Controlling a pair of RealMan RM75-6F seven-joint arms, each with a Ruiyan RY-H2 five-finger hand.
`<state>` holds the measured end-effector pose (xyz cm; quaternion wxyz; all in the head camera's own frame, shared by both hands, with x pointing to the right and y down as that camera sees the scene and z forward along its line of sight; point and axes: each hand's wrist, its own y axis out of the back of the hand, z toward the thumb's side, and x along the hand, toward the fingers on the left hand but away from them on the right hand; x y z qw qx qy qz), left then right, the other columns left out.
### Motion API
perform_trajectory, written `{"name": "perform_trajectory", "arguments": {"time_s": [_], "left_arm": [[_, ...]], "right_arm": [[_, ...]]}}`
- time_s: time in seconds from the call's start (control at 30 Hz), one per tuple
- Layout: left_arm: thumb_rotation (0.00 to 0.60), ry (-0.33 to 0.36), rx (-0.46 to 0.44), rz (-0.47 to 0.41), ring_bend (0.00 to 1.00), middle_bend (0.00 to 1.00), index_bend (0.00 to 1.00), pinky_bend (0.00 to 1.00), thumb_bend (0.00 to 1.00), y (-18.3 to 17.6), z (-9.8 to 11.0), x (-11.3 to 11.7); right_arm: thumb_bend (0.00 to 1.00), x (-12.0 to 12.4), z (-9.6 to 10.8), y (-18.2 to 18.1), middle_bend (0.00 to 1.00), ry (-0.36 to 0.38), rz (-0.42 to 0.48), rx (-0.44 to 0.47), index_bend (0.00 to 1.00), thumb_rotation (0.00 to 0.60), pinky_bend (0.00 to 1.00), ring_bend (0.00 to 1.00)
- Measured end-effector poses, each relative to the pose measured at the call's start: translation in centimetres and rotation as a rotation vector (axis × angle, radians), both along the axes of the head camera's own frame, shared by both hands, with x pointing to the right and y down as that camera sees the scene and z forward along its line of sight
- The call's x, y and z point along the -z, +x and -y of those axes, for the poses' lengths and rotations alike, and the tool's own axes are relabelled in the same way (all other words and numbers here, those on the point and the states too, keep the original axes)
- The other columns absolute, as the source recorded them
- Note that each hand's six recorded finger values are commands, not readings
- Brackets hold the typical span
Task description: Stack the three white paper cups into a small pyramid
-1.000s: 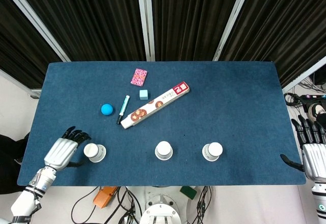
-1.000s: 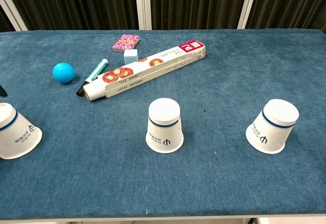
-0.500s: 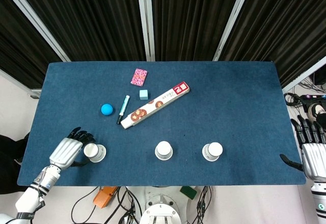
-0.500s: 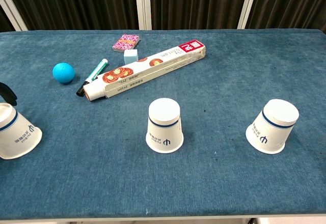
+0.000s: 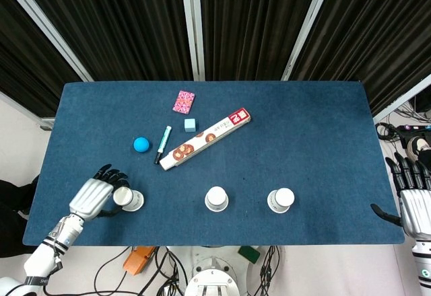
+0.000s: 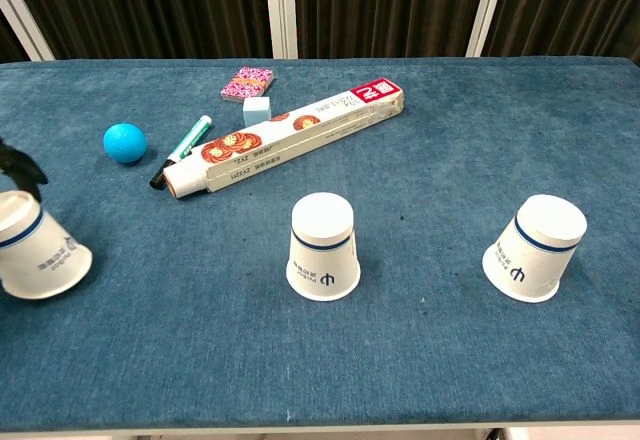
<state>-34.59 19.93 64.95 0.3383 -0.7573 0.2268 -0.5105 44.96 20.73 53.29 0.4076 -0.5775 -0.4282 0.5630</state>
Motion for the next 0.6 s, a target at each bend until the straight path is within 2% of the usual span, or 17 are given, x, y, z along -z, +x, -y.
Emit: {"name": "perform_trajectory", "arguments": {"time_s": [0.27, 0.6], "left_arm": [[0.6, 0.027, -0.138, -0.078, 0.14, 0.19, 0.4, 0.0, 0.33, 5.1, 1.6, 0.5], [0.6, 0.049, -0.333, -0.104, 0.14, 0.19, 0.4, 0.0, 0.33, 13.3, 2.6, -1.1]], "right_arm": [[0.19, -0.1, 0.0, -0.1, 0.03, -0.004, 0.001, 0.005, 0.0, 0.6, 0.04, 0.0], [0.19, 0.0, -0.2, 0.3, 0.03, -0.008, -0.004, -0.012, 0.0, 0.6, 0.04, 0.0]]}}
